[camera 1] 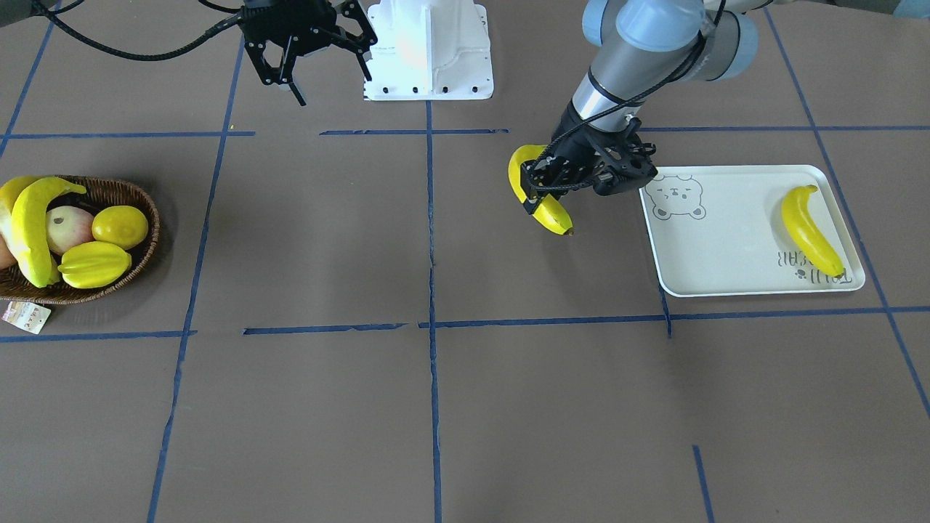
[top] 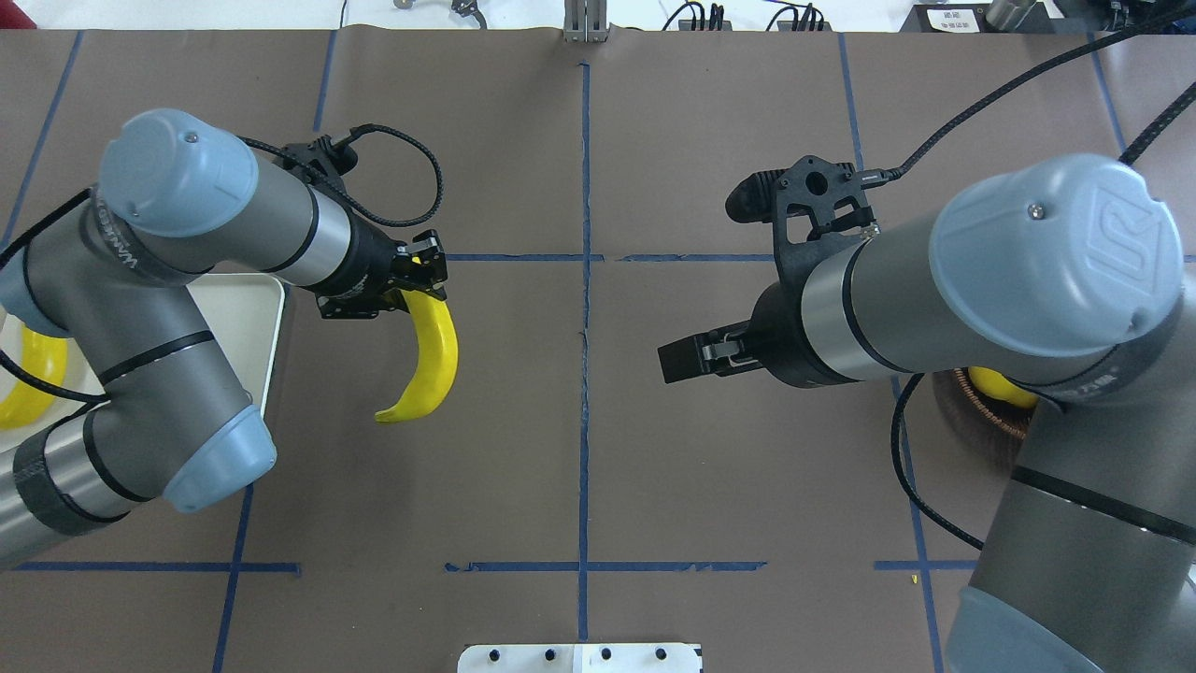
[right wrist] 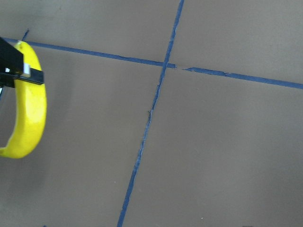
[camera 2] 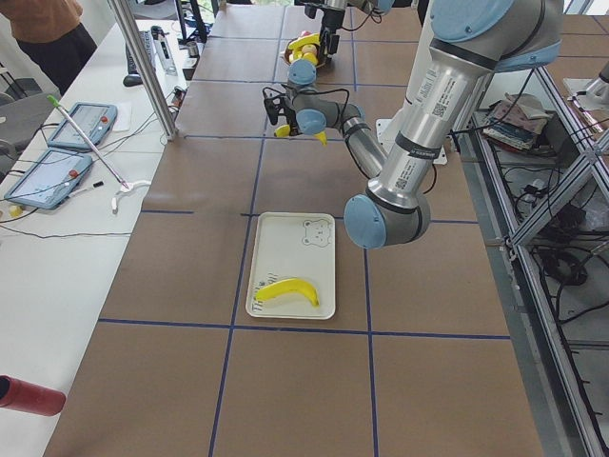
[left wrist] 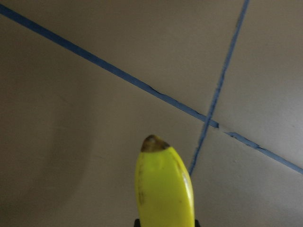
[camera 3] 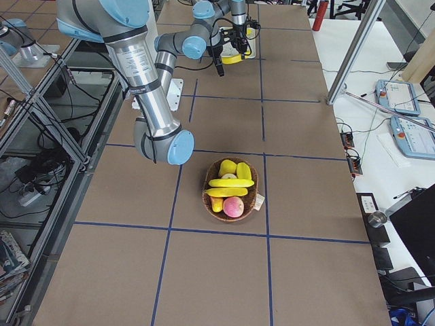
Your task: Transfer all bananas from basket to plate
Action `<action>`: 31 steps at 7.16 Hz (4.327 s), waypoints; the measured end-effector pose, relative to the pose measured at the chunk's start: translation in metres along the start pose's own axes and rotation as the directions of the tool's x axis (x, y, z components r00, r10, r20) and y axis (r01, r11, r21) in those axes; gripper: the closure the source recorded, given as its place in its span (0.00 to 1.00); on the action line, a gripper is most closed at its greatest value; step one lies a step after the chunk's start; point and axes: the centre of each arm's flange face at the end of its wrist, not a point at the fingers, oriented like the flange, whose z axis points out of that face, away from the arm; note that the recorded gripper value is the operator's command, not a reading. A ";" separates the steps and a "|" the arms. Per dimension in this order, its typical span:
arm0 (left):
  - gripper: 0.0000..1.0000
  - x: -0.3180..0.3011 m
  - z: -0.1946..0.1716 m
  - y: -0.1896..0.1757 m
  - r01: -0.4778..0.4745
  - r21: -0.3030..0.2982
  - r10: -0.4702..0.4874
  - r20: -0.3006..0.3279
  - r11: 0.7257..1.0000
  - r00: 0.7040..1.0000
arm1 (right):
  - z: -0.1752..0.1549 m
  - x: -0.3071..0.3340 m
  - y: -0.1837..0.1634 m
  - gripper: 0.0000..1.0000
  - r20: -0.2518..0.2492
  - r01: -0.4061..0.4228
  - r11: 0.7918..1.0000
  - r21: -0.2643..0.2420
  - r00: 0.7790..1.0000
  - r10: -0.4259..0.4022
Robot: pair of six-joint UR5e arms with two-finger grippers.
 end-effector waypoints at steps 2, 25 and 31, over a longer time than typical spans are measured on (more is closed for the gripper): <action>1.00 -0.074 0.001 -0.040 -0.086 0.028 0.082 0.132 0.996 0.988 | 0.002 0.029 -0.010 0.00 -0.047 -0.035 0.999 0.004 0.998 0.035; 0.00 -0.257 -0.049 -0.155 -0.085 0.020 0.081 0.153 0.996 0.985 | 0.010 0.200 -0.012 0.00 -0.286 -0.028 0.997 -0.068 0.958 0.007; 0.00 -0.182 -0.029 -0.117 -0.043 -0.009 0.044 0.087 0.999 0.995 | 0.021 0.389 0.002 0.00 -0.250 -0.033 0.980 -0.194 0.968 -0.017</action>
